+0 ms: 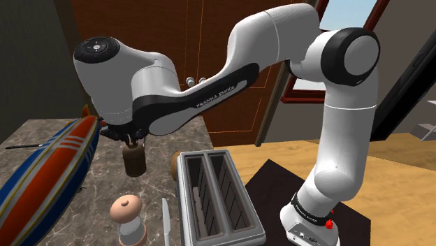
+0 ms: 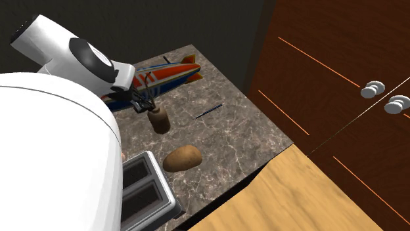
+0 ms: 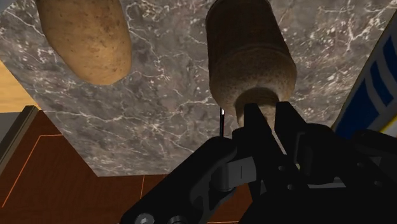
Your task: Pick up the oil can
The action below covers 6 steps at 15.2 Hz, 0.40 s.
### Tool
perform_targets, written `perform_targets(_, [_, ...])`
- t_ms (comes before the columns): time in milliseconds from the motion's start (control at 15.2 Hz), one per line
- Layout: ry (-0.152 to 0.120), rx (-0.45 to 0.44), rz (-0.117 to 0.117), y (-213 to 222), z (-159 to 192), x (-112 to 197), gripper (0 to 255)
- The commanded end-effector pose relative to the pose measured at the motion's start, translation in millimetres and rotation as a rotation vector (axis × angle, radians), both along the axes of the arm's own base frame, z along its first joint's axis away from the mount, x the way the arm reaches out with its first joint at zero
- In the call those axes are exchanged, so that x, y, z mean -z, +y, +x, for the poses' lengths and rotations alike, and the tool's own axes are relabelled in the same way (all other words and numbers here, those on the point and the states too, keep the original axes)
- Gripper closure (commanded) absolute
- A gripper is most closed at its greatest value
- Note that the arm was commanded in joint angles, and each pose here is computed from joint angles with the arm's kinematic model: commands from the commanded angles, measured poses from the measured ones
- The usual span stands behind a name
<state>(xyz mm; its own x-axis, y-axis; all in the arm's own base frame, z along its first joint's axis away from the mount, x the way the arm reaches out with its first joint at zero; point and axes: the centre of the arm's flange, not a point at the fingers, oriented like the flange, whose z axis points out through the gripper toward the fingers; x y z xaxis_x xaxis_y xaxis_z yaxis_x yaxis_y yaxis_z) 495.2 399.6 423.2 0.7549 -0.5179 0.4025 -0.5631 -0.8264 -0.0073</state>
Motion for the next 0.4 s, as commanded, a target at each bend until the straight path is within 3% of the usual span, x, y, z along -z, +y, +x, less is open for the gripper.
perform_targets(0, [0.0, 0.0, 0.0, 0.1, -0.2, -10.6, 255])
perform_targets(330, [0.0, 0.0, 0.0, 0.1, -0.2, -27.3, 255])
